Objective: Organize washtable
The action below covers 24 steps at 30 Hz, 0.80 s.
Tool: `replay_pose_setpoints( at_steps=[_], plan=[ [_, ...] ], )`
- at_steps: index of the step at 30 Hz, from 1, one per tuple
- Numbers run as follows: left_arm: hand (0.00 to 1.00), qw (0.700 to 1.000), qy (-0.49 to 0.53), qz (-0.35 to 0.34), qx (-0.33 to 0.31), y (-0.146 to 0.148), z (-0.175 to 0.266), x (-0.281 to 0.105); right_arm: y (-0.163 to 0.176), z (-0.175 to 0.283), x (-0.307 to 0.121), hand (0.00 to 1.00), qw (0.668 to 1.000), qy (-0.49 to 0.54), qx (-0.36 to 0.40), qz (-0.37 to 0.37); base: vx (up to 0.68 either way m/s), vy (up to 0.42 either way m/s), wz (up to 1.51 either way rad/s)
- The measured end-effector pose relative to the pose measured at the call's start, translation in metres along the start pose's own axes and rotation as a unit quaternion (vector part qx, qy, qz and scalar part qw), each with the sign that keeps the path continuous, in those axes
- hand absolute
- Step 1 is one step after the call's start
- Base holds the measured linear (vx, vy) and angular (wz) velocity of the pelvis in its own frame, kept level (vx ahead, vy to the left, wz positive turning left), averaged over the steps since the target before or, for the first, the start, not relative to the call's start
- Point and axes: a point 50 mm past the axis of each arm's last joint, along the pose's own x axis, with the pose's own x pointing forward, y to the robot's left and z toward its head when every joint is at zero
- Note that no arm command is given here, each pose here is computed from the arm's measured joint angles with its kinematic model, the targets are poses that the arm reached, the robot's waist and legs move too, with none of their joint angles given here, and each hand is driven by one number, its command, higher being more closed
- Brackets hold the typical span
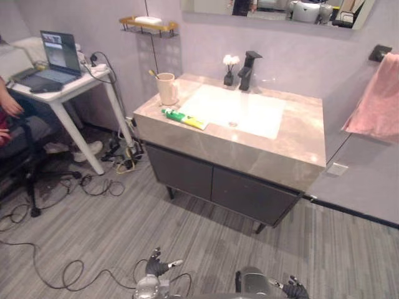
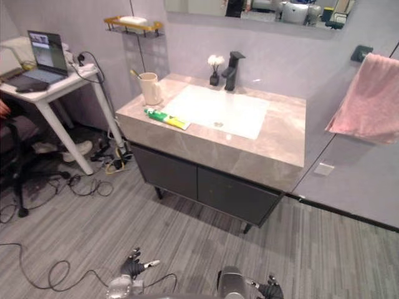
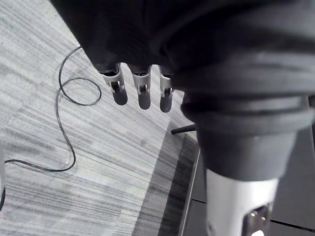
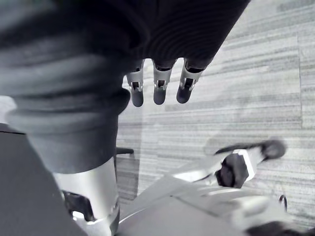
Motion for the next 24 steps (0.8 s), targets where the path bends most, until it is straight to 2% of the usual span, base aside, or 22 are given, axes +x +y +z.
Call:
replay_pose_setpoints(
  at_steps=[5,9,13,19,21,24],
  plan=[
    [0.00,0.999,-0.011,-0.004,-0.036,-0.013,0.010,0.002,-0.011,-0.006,-0.001,0.00,1.000,0.011,-0.025,-0.012,0.43,-0.115,0.63],
    [0.00,0.997,-0.015,0.030,-0.071,0.002,0.009,0.001,-0.013,-0.006,-0.001,0.00,0.999,0.016,-0.041,-0.014,0.39,0.042,-0.13],
    [0.00,0.996,-0.029,0.048,-0.076,0.010,0.015,0.002,-0.007,-0.008,-0.001,0.00,0.999,0.021,-0.037,-0.007,0.33,0.135,-0.02],
    [0.00,0.996,-0.001,0.072,-0.053,0.026,0.001,0.001,-0.002,-0.008,0.003,0.00,0.999,0.036,-0.030,-0.003,0.35,0.454,-0.17],
    [0.00,0.995,-0.002,0.091,-0.037,0.043,0.004,0.004,0.012,-0.007,0.004,0.00,0.999,0.040,-0.028,0.016,0.27,0.419,0.06],
    [0.00,0.995,0.004,0.091,-0.034,0.043,0.001,0.003,0.010,-0.003,0.005,0.00,0.999,0.033,-0.013,0.009,0.15,0.383,-0.43]
  ],
)
